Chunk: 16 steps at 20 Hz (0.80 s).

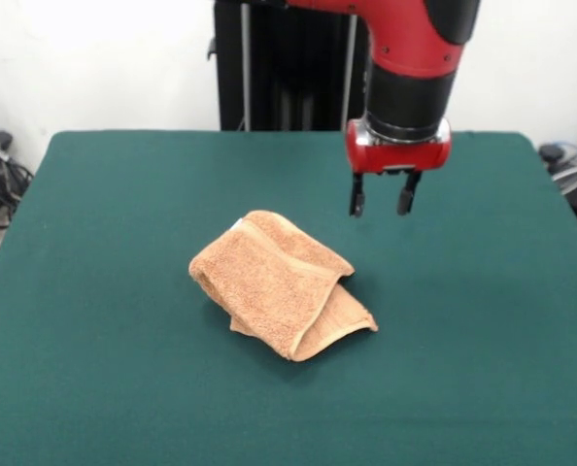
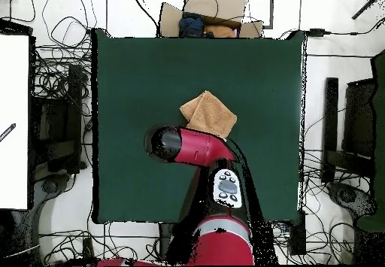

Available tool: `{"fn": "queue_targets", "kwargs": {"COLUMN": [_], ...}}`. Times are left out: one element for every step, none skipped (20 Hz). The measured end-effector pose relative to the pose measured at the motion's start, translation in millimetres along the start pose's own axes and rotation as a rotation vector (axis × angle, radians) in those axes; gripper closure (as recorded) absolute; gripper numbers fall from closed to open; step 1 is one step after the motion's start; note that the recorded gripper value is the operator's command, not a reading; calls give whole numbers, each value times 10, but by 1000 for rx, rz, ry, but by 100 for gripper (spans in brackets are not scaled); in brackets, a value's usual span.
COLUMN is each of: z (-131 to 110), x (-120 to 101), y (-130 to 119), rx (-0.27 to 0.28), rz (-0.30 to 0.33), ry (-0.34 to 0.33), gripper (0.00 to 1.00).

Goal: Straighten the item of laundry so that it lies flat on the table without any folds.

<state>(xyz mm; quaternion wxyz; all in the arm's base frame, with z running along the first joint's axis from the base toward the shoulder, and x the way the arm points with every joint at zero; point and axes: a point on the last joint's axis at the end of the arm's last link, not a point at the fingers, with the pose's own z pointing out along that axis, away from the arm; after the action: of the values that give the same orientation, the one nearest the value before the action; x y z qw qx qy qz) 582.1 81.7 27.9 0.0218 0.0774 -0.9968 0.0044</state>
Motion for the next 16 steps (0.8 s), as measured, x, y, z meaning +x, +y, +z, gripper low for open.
{"fn": "queue_targets", "kwargs": {"z": [30, 45, 60, 73, 90, 108, 124, 128, 128, 126, 123, 122, 117, 115, 113, 107], "x": [12, 16, 19, 21, 23, 25, 19, 16, 6, -6, -11, -13, -17, -16, -13, -3], "y": [19, 29, 38, 44, 51, 57, 57, 55, 46, 30, 11, -2, -22, -26, -29, -33], "rx": [1, 3, 4, 6, 8, 11, 16, 19, 24, 30, 37, 41, 49, 52, 56, 65], "rz": [-3, -5, -7, -8, -10, -11, -13, -13, -13, -12, -11, -10, -9, -10, -11, -13], "ry": [2, 1, 1, -1, -4, -8, -17, -21, -30, -41, -49, -53, -61, -63, -64, -64], "gripper": [0, 0, 0, 0, 0, 0, 0, 0, 0, 0, 0, 0, 0, 0, 0, 0]}}
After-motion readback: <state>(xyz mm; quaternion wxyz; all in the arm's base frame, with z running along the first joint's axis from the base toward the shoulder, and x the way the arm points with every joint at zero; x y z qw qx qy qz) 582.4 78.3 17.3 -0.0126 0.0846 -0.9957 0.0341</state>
